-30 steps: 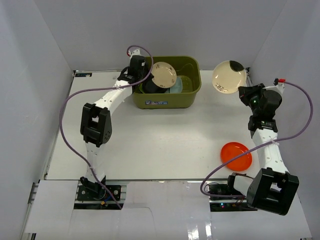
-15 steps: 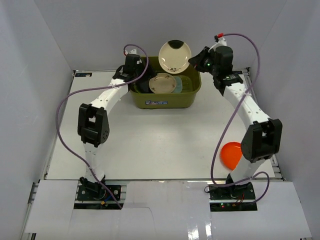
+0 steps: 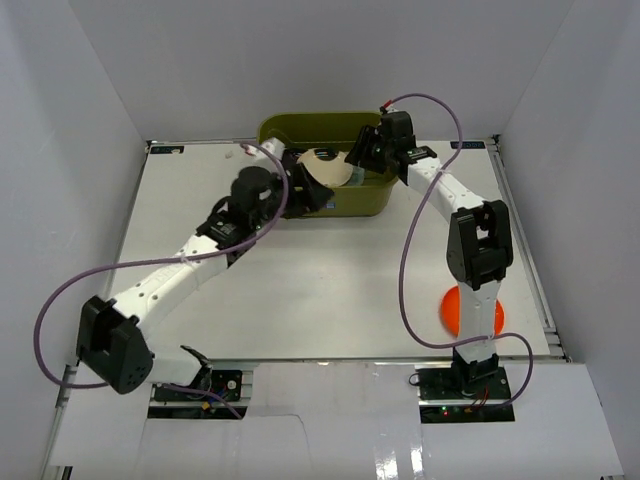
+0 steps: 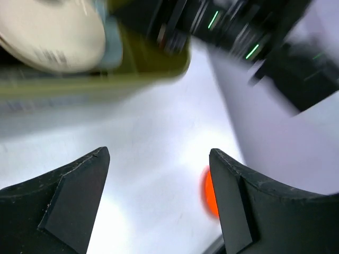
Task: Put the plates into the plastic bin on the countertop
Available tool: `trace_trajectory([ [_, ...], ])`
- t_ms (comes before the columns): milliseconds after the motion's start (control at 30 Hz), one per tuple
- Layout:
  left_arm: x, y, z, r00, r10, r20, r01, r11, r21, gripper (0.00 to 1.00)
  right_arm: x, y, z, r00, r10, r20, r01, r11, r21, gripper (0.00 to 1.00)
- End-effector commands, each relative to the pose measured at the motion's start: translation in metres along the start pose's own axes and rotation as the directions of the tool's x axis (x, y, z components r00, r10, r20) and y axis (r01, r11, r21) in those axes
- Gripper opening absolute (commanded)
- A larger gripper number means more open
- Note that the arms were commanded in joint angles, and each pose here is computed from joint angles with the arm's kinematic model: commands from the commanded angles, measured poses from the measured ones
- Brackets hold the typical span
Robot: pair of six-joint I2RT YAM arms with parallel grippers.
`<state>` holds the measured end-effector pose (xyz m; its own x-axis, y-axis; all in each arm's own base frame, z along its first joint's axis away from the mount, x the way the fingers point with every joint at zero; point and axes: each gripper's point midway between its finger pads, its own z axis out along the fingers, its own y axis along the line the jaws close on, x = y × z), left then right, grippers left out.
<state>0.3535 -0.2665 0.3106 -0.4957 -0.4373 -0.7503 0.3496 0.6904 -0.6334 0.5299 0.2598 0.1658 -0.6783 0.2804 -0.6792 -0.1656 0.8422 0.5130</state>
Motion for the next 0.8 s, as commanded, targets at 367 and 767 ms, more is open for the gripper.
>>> trace_trajectory([
  [367,0.284,-0.087,0.068,0.823,0.078,-0.562,0.019,0.986,0.164,0.83,-0.134,0.065,-0.292,0.854,-0.142,0.5,0.218,0.971,-0.097,0.57],
  [767,0.432,-0.122,0.099,0.644,0.158,-0.748,0.032,0.972,0.233,0.68,-0.055,0.066,-0.404,0.804,-0.161,0.572,0.273,0.955,-0.114,0.56],
])
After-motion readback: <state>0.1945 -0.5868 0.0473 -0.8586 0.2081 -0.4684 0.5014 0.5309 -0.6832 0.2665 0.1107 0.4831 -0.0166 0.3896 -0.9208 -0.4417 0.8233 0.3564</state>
